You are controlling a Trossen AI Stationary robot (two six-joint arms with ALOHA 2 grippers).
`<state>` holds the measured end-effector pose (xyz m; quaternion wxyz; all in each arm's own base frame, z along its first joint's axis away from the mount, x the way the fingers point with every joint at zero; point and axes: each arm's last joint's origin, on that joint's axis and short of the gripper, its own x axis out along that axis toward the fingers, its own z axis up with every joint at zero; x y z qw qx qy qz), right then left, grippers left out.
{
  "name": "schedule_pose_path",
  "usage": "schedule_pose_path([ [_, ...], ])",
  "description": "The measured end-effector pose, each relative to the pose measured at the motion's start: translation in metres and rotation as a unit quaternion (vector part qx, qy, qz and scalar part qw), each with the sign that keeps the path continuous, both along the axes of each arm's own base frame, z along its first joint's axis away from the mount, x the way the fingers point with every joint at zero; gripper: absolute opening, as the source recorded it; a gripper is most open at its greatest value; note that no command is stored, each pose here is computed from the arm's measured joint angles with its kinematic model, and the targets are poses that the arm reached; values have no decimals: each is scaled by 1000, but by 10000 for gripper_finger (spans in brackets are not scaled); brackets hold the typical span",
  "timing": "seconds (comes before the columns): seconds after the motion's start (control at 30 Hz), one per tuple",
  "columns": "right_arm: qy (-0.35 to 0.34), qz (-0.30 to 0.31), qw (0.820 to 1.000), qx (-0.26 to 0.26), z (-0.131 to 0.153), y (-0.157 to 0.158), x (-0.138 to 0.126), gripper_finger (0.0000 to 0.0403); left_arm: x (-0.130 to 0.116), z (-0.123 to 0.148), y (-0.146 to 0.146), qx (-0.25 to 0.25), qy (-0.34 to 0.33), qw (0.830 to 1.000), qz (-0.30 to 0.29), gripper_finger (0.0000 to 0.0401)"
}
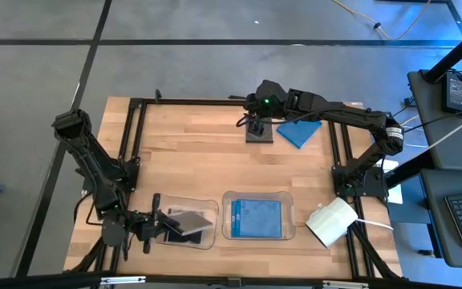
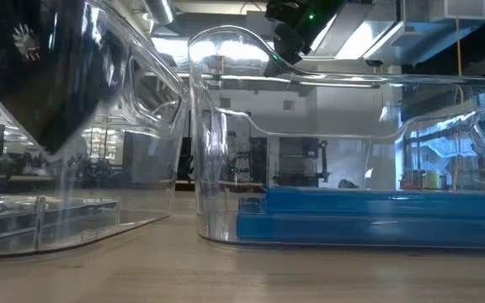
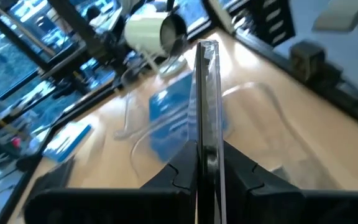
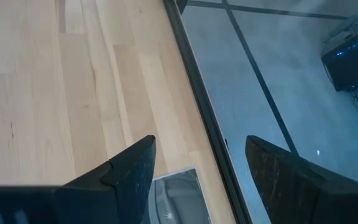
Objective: Pick & place jewel cases by type
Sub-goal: Put the bottom black CD case into the left transparent bin
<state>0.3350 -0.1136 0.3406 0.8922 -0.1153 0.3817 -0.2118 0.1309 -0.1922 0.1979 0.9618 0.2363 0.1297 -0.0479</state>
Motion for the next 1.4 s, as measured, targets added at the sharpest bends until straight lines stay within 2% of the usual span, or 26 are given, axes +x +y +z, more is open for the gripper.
schedule_pose_path([
  [0.1, 0, 0, 1000, 0, 0, 0, 0, 251, 1, 2, -2, -12, -3, 1000, -11, 31],
  [0.33, 0, 0, 1000, 0, 0, 0, 0, 251, 11, 2, 5, -31, 1, 999, 8, 36],
  [0.47, -1, -1, 1000, 1, 0, 0, 0, 251, 18, 1, 7, -37, 25, 999, -30, 31],
  [0.57, 0, -1, 1000, 1, 0, 0, 0, 251, 20, 0, 6, -8, 40, 996, -81, 33],
  [0.7, -1, -1, 1000, 1, 0, 0, 0, 251, 19, 0, 4, 99, 36, 982, -157, 45],
  [0.8, -1, -1, 1000, 1, 0, 0, 0, 251, 22, 7, 4, 119, 24, 976, -182, 41],
  [0.97, -3, -1, 1000, 1, 1, 0, 0, 251, 25, 9, 5, 177, 17, 946, -272, 31],
  [1.2, -7, -1, 1000, 0, 1, 0, 1, 251, 33, 4, 14, 179, 46, 934, -306, 52],
  [1.4, -7, -1, 1000, -1, 1, 0, 1, 251, 43, 3, 23, 154, 58, 930, -329, 43],
])
